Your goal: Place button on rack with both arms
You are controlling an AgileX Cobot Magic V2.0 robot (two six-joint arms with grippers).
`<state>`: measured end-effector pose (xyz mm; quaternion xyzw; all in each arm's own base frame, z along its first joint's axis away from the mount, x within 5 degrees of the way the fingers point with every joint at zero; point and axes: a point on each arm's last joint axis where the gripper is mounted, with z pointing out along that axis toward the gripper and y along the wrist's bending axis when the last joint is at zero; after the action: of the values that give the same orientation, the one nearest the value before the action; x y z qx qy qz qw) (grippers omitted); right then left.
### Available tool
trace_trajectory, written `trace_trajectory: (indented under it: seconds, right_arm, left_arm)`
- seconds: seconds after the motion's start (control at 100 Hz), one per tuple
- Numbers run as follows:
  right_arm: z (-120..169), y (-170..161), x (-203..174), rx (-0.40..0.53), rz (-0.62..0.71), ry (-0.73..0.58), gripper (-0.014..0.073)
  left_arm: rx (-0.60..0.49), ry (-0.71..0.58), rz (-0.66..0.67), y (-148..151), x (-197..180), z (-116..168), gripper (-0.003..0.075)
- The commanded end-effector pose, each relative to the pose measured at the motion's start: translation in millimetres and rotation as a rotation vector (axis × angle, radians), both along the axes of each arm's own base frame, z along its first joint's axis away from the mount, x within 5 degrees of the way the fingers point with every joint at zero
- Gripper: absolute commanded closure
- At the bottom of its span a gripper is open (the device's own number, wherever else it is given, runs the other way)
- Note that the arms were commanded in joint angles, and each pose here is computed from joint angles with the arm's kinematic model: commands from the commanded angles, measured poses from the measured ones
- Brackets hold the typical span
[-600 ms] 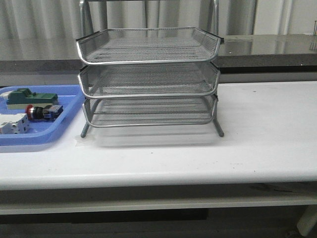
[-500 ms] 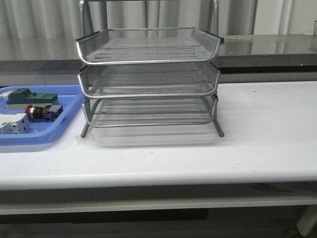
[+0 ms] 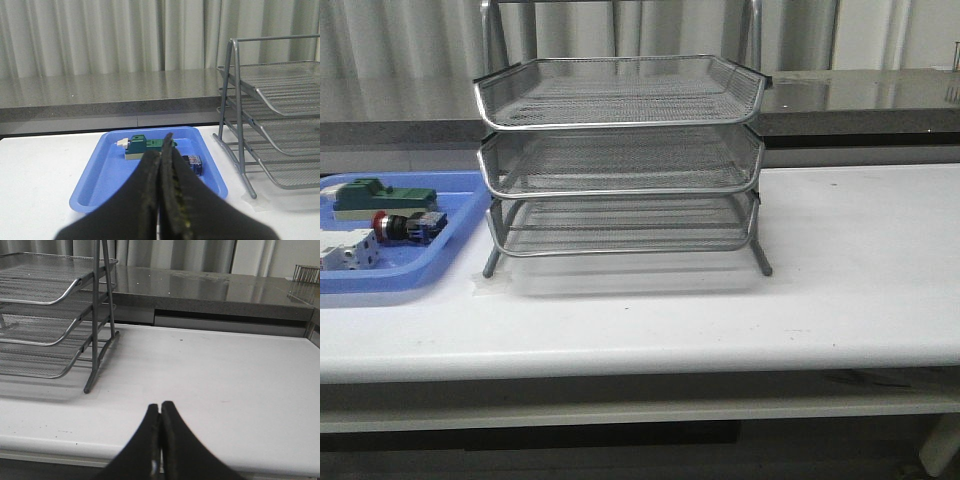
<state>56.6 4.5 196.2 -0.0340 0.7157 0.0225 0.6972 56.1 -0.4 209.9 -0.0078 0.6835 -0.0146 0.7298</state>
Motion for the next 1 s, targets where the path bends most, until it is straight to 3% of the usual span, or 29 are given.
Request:
trace_trajectory:
  seconds: [0.0,0.22,0.36,0.68,0.89,0.99]
  right_arm:
    - [8,0,-1,-0.007,-0.005,-0.098,0.0660]
    - [17,0,-2,0.001,-0.003,-0.193,0.0660]
    - [29,0,-4,0.007,-0.005,-0.166,0.0660]
    - [90,1,13,0.001,-0.007,0.030,0.0660]
    - [127,8,53,0.111,0.021,0.274,0.0660]
    - [139,11,76,0.139,0.028,0.332,0.0660]
  left_arm:
    - [-0.012,-0.078,-0.014,-1,-2,-2,0.0741]
    - [-0.012,-0.078,-0.014,-1,-2,-2,0.0741]
    - [-0.012,-0.078,-0.014,-1,-2,-2,0.0741]
    - [-0.012,-0.078,-0.014,-1,-2,-2,0.0741]
    - [-0.012,-0.078,-0.014,-1,-2,-2,0.0741]
    - [-0.012,-0.078,-0.014,-1,-2,-2,0.0741]
